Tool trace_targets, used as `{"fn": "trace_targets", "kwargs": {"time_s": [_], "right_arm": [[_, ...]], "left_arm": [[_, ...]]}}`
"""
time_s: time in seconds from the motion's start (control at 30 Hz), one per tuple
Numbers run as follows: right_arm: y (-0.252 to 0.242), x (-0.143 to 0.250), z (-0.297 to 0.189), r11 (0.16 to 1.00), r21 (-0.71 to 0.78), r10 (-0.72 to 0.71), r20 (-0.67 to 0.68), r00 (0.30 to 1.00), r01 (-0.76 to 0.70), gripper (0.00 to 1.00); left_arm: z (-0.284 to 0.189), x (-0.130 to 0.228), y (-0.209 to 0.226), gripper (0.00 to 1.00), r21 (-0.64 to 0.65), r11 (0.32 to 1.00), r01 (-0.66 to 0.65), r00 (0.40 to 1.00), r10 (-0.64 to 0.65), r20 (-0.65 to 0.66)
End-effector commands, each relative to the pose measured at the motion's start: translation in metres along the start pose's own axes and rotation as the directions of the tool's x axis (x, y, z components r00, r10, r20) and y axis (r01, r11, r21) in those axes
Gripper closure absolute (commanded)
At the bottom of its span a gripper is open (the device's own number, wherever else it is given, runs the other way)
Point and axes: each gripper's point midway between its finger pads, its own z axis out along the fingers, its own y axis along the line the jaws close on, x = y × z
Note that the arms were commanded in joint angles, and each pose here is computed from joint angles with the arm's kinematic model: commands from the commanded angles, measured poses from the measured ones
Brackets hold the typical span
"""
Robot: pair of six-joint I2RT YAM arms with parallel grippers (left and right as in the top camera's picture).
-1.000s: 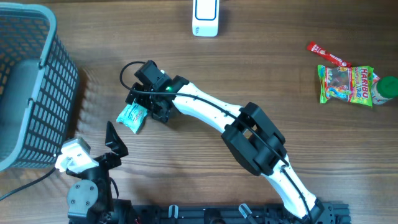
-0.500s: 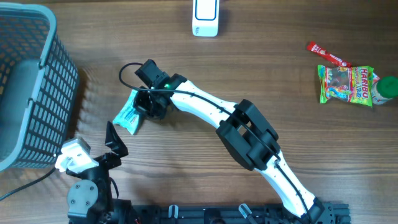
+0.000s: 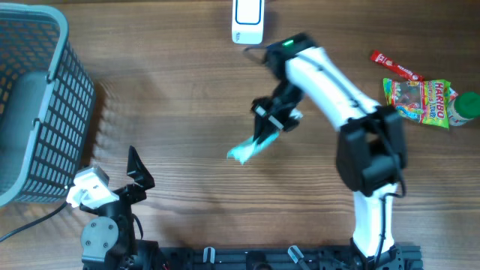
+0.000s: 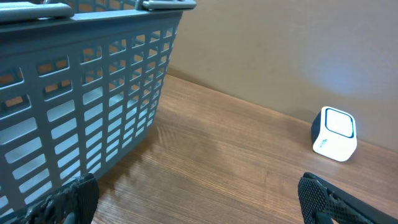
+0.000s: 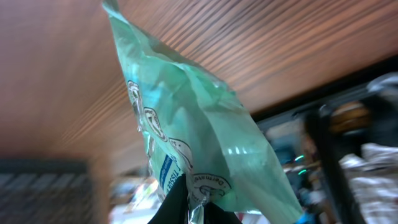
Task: Scan the item barcode
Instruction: 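Lift the wipes pack and hold it in front of the scanner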
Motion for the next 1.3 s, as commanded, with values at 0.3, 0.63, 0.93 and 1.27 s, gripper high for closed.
{"fn": "trace_targets", "kwargs": {"time_s": [0.3,0.63,0.93,1.27], "right_arm": [[0.022,0.026,-0.031,0.917,-0.094,0.344,-0.308,0.887,-0.388,0.95],[0.035,0.021,-0.04,0.638,0.034,0.721,-0.377,0.581,-0.77,0.95],[0.063,-0.016,-0.053,0.65,-0.088,0.654,-0.441,0.614,-0.755,0.95],[0.061,-0.03,-0.061,0.625,-0.094,0.665,-0.457,0.591,-0.775,0.95]], "left_arm": [[0.0,0.002,-0.001,0.0,0.01,1.0,0.006,1.0,-0.006,0.001],[0.0,0.002,-0.001,0.0,0.01,1.0,0.006,1.0,-0.006,0.001],[0.0,0.002,-0.001,0.0,0.01,1.0,0.006,1.0,-0.006,0.001],[0.0,0.002,-0.001,0.0,0.01,1.0,0.006,1.0,-0.006,0.001]]}}
